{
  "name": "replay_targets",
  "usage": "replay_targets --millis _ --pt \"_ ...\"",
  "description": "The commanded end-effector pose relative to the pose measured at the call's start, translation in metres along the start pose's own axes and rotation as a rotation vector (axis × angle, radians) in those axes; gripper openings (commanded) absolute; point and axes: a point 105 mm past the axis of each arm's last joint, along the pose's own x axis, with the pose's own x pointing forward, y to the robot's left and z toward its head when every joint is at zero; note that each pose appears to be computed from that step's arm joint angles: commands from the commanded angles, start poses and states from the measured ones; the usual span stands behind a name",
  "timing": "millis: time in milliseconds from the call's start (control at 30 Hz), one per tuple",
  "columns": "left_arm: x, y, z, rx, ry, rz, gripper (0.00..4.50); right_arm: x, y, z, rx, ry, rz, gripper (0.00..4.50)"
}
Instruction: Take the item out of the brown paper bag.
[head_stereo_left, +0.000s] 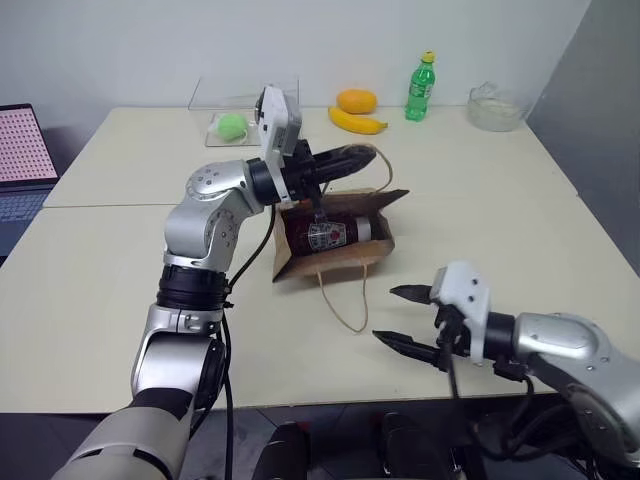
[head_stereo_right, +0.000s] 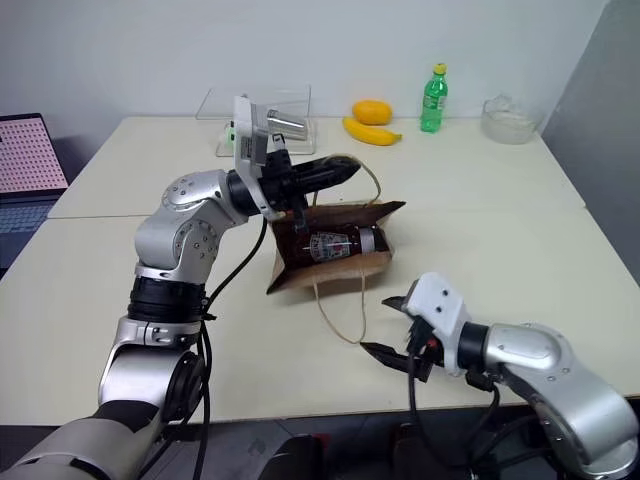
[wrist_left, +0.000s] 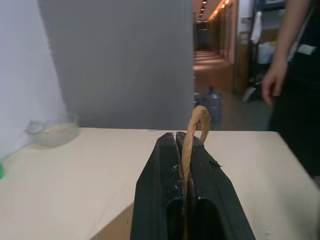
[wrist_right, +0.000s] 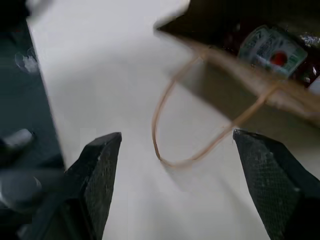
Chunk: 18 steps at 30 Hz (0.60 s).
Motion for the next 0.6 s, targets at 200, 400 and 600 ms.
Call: replay_targets --millis 200,400,600 --pt "-0.007 -0.004 0.023 0.02 -0.045 -0.003 0.0 0.063 -0.035 0.039 -0.141 -0.04 -0.08 3.8" --pt "-0.01 -0.007 0.02 0.036 -0.033 -0.013 0.0 0.101 -0.073 0.033 -0.246 0.041 -0.207 4.47" --pt "-0.01 -0.005 0.019 0.038 -0.036 -0.001 0.0 0.129 -0.11 0.022 -0.317 0.092 -0.343 4.47"
